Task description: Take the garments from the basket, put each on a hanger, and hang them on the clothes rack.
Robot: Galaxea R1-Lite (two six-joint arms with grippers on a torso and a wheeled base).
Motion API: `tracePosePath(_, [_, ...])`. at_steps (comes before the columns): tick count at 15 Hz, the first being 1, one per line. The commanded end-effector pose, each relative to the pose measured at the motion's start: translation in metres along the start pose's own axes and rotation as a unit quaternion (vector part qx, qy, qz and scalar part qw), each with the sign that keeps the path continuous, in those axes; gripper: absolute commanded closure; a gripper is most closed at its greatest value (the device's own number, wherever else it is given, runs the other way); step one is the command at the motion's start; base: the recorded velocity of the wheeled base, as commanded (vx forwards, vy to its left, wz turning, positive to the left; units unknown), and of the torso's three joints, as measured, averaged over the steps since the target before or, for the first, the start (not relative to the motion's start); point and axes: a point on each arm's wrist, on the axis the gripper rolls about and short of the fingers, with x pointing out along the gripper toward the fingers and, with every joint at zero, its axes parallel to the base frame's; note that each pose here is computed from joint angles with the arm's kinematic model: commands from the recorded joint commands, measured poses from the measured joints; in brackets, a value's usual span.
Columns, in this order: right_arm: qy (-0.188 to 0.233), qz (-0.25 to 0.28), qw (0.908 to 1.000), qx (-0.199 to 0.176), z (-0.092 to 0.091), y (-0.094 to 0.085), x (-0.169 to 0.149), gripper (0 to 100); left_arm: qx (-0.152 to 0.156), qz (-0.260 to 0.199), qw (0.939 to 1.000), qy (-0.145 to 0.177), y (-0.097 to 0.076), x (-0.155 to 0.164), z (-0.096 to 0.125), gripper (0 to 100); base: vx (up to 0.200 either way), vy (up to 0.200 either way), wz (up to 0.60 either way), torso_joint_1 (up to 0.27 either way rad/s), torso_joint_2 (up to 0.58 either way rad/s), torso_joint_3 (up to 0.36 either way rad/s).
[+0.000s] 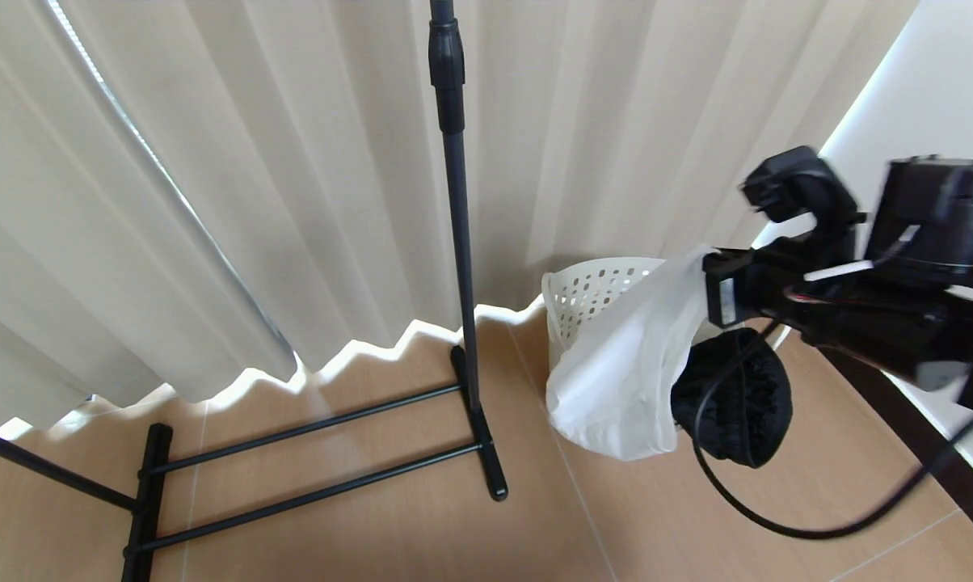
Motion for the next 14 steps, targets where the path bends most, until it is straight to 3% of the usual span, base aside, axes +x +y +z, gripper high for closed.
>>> tracePosePath(1, [-0.114,0.109,0.9851,0.068,0.0095,-0.0006,-0.1319,100,0.001,0.000,1.0000,0.000,0.0000,0.0000,-0.0002,0,0.000,0.000,0.00,0.000,0.00,0.000])
tracePosePath(14, [-0.100,0.099,0.9881,0.063,0.0006,-0.0033,-0.1285,100,-0.001,-0.003,1.0000,0.000,-0.0002,-0.0001,0.0003,0,0.000,0.000,0.00,0.000,0.00,0.000])
